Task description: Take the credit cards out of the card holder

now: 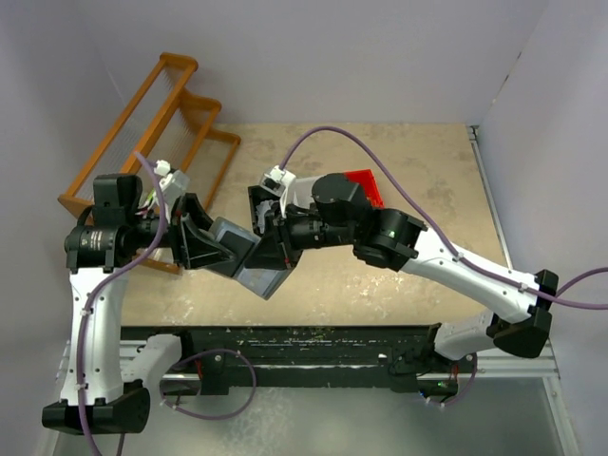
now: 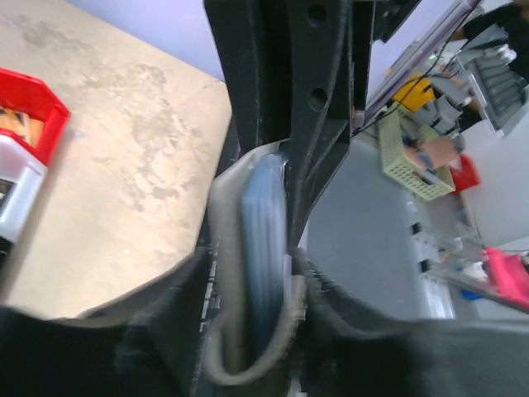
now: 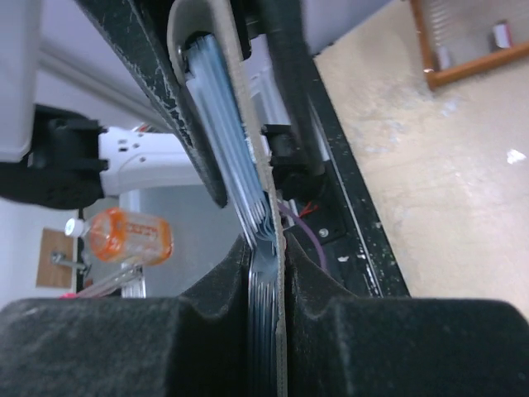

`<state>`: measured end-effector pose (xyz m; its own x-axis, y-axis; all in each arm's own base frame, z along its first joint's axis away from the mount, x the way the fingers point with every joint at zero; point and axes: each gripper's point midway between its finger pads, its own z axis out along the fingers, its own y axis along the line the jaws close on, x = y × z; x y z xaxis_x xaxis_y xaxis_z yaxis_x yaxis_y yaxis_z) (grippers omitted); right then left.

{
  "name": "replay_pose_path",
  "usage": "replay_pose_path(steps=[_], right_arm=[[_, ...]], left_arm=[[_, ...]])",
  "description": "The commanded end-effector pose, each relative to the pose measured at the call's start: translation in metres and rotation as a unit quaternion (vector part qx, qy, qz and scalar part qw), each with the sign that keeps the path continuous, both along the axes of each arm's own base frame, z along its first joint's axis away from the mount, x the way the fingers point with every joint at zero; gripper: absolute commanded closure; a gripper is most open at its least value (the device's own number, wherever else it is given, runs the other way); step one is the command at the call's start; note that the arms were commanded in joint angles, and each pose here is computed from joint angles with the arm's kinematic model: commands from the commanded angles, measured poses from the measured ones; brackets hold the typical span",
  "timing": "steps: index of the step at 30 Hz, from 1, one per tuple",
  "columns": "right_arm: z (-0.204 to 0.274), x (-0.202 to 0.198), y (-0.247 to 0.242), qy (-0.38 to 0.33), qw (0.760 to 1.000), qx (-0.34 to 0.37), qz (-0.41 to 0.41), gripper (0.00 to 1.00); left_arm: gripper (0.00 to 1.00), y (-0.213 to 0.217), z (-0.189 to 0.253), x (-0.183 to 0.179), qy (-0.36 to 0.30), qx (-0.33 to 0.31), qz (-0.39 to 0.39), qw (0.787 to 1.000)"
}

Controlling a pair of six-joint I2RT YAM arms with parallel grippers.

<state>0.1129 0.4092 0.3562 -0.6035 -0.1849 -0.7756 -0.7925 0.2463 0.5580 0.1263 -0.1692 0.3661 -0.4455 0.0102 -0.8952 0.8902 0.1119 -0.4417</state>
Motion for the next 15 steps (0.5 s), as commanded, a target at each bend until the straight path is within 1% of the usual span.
replay_pose_path(steps=[1, 3, 5, 7, 10, 15], right_arm=[[0.05, -0.019, -0.004, -0.038, 0.992, 0.091, 0.075, 0.94], [0.05, -0.017, -0.004, -0.032, 0.993, 0.091, 0.072, 0.94], [0.049, -0.014, -0.002, -0.028, 0.994, 0.086, 0.067, 0.94], [0.043, -0.012, -0.001, -0.021, 0.995, 0.075, 0.064, 0.94], [0.038, -0.011, 0.0, -0.015, 0.996, 0.063, 0.062, 0.95], [0.039, -0.013, -0.001, -0.019, 0.995, 0.063, 0.075, 0.95]], left_arm=[[0.43, -0.003, 0.031, -0.024, 0.019, -0.053, -0.051, 0.997], [0.42, -0.002, 0.025, -0.016, 0.001, -0.022, -0.021, 1.0], [0.42, 0.001, 0.017, -0.001, -0.01, 0.013, 0.025, 1.0], [0.45, 0.002, 0.014, 0.004, -0.019, 0.021, 0.051, 0.998], [0.53, 0.0, 0.017, -0.008, -0.021, 0.005, 0.033, 0.999], [0.6, -0.003, 0.025, -0.023, 0.018, -0.026, -0.019, 0.999]])
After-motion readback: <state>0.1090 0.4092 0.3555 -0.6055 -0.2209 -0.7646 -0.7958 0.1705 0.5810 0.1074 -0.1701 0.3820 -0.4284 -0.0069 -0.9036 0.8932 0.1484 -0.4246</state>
